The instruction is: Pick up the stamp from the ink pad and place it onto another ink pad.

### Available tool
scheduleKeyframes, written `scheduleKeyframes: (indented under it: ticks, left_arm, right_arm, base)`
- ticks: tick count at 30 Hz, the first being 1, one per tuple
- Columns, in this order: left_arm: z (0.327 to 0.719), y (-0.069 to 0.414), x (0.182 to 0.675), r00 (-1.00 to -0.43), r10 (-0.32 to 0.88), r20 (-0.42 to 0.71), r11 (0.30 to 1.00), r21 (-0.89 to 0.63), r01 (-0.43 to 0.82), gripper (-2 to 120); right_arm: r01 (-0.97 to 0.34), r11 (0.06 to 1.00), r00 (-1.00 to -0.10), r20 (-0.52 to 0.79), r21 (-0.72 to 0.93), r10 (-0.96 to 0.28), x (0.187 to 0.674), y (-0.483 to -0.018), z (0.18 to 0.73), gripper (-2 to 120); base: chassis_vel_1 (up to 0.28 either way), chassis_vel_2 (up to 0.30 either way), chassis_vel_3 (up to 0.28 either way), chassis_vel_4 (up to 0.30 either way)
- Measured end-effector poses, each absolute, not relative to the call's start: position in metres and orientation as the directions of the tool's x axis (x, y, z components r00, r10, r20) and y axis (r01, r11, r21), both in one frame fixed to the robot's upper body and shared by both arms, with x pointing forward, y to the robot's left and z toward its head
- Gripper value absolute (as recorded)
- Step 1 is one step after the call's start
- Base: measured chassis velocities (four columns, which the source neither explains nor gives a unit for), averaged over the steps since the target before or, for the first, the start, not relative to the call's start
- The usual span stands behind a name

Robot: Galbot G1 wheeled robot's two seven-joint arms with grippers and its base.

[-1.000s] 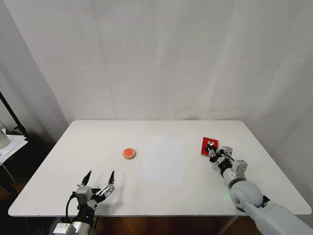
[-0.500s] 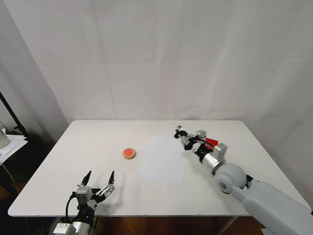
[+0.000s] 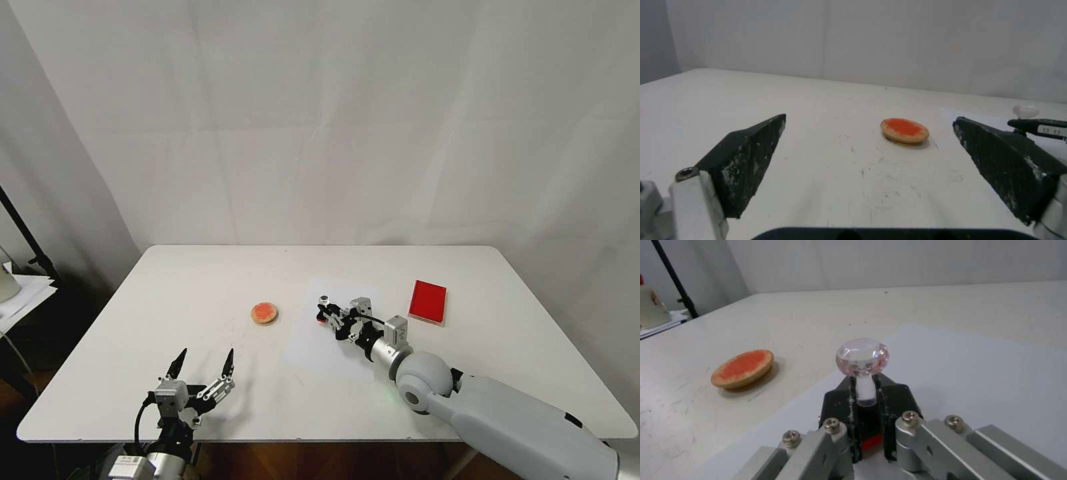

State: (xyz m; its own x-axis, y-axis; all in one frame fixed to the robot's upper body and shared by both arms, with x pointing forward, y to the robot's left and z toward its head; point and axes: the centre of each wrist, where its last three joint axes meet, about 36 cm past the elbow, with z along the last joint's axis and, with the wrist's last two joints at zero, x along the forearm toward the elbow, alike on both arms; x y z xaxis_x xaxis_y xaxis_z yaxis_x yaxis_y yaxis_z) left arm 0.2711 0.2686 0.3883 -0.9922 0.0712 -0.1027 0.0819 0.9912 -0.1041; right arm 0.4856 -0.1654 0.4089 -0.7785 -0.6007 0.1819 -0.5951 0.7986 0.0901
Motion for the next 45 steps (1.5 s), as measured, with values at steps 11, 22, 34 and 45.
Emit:
scheduleKeyframes:
  ticks: [11,22,34,45]
  left_arm:
    - [0.388,0.269,0.271,-0.992,0.071,-0.103,0.991,-0.104,0.082,100]
    - [0.388,0.269,0.271,-0.992,0.071,-0.103,0.991,-0.104,0.082,100]
    - [0.388,0.269,0.271,-0.992,0.071,-0.103,0.991,-0.104,0.082,100]
    - [0.388,0.269,0.271,-0.992,0.071,-0.103,0.991,-0.104,0.082,100]
  right_arm:
    - [-0.601,0.798,-0.78,0.184,0.045,-0.598,0.476,-0.169,0.391,8]
    - [-0.623,0.781,-0.778,0.064,0.047,-0.625,0.499,-0.169,0.438,8]
    - [-0.744,0.668,-0.668,0.025,-0.017,-0.743,0.532,-0.079,0.454,8]
    - [-0.753,0.657,-0.658,0.069,-0.037,-0.75,0.528,-0.046,0.42,8]
  base:
    - [0.0,0.0,0.0,0.0]
    - [0.0,0.0,0.0,0.0]
    - [0.0,0.0,0.0,0.0]
    - [0.0,0.0,0.0,0.0]
